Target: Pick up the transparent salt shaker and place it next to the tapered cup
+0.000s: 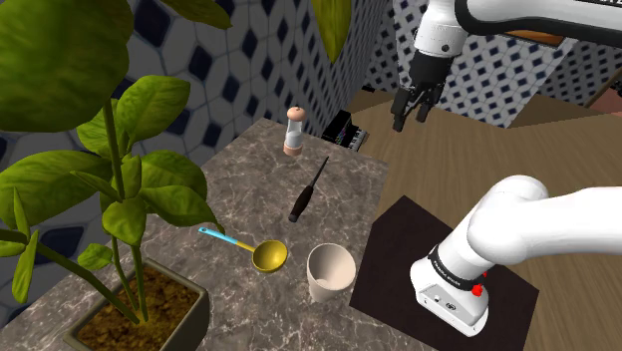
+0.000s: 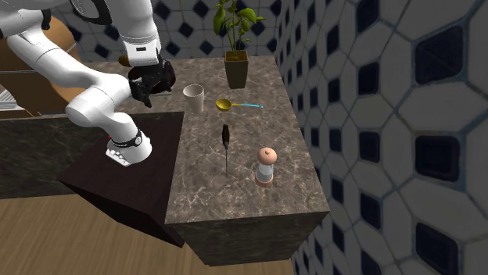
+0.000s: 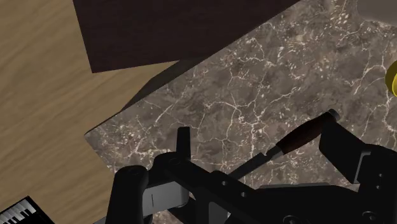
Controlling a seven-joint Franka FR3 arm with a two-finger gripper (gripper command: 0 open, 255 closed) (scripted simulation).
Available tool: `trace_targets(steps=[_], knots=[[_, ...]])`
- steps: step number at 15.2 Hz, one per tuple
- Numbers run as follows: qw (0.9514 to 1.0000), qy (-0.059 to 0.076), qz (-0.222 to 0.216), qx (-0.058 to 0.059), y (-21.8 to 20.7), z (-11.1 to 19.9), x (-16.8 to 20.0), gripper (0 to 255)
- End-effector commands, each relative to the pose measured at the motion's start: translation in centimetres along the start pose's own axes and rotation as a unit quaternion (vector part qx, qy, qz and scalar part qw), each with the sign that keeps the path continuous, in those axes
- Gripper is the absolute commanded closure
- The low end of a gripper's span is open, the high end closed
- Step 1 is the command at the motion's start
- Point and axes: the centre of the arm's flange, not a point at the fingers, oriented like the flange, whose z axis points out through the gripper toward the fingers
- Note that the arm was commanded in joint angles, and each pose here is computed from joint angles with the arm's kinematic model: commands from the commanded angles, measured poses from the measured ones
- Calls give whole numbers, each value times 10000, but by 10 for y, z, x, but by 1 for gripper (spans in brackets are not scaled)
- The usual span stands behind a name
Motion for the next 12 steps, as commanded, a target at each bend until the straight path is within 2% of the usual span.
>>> trace_targets(steps=[1, 12], knots=[[10000, 0, 0, 0, 0, 0, 0, 0], [9993, 167, 137, 316, -9, 38, 134, 0]])
